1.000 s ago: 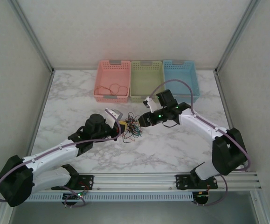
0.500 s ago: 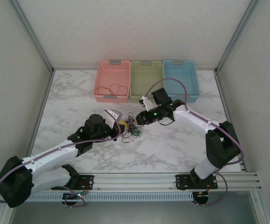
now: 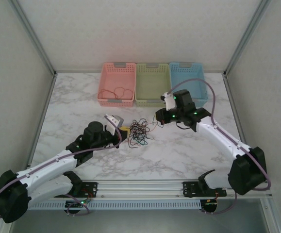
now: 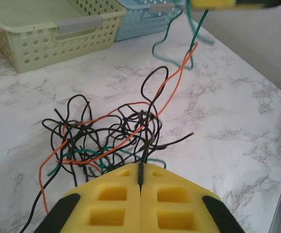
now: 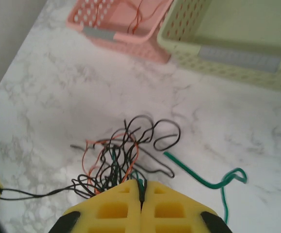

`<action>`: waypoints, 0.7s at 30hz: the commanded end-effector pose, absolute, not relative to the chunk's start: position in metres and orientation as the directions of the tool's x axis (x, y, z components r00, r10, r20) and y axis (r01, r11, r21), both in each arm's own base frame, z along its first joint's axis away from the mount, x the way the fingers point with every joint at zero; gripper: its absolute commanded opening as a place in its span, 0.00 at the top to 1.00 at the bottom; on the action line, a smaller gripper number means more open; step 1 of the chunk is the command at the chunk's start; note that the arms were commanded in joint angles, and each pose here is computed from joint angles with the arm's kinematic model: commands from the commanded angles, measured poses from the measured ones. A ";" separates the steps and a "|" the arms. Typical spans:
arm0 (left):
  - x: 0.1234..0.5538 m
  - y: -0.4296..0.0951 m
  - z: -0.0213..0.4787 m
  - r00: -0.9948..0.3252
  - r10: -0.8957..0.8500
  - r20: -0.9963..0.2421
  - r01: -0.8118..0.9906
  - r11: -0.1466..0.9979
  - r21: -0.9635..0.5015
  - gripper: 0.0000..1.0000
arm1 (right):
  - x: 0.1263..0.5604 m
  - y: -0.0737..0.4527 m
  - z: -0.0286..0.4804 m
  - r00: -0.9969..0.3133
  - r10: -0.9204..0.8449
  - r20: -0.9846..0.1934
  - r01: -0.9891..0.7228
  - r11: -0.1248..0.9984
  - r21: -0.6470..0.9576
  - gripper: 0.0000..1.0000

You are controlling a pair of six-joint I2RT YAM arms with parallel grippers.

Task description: Untangle the cables

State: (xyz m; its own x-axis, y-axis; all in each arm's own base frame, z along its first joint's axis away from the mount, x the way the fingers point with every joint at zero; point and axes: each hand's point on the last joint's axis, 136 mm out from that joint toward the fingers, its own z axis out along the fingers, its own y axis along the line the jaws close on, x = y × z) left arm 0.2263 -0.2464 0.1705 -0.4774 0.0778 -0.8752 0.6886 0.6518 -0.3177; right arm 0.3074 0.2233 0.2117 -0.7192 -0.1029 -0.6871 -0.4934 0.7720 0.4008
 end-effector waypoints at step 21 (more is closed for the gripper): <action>0.223 -0.230 0.155 -0.511 0.060 -0.858 0.635 0.698 -0.330 1.00 | 0.403 0.199 0.383 -0.497 0.300 -0.814 -0.391 0.761 0.518 1.00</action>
